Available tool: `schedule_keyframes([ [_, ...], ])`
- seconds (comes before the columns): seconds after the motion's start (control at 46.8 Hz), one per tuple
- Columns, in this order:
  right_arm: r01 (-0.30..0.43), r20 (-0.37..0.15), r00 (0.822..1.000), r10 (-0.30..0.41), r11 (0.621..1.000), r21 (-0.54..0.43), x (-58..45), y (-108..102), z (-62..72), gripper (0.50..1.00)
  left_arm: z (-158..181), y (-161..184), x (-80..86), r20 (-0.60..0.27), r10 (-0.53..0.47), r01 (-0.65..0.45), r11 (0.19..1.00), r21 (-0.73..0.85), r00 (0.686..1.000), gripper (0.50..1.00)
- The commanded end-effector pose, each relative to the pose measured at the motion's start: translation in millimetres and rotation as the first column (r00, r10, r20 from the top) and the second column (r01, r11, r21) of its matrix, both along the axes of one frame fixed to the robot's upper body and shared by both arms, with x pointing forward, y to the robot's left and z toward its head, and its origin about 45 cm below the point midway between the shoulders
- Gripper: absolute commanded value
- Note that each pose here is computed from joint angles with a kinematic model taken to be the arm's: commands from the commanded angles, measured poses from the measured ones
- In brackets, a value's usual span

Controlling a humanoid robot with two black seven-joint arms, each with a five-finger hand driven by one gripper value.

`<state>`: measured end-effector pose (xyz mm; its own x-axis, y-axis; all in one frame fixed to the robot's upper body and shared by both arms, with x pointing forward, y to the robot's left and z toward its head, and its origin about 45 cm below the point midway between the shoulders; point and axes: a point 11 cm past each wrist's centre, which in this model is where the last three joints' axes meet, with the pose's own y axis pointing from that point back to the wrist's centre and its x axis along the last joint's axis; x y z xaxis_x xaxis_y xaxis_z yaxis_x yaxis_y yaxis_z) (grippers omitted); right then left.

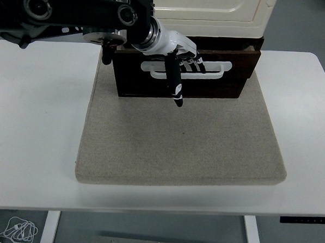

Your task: Open the drawer under the combination cabinet

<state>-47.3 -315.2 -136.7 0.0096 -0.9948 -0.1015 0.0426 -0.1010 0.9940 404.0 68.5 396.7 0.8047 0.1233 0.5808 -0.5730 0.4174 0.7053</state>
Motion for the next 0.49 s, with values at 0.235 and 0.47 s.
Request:
schedule_keyframes([
  [0.235,0.0,0.0,1.0,0.0,1.0,0.0,0.0,0.0,0.0,0.926,-0.1,-2.9,-5.7,-0.006,-0.02,0.02,1.0,0.006,1.0,1.0],
  [0.47,0.0,0.0,1.0,0.0,1.0,0.0,0.0,0.0,0.0,0.926,3.4,-7.7,-10.9,-0.019,-0.05,0.05,0.999,0.002,0.999,1.0],
])
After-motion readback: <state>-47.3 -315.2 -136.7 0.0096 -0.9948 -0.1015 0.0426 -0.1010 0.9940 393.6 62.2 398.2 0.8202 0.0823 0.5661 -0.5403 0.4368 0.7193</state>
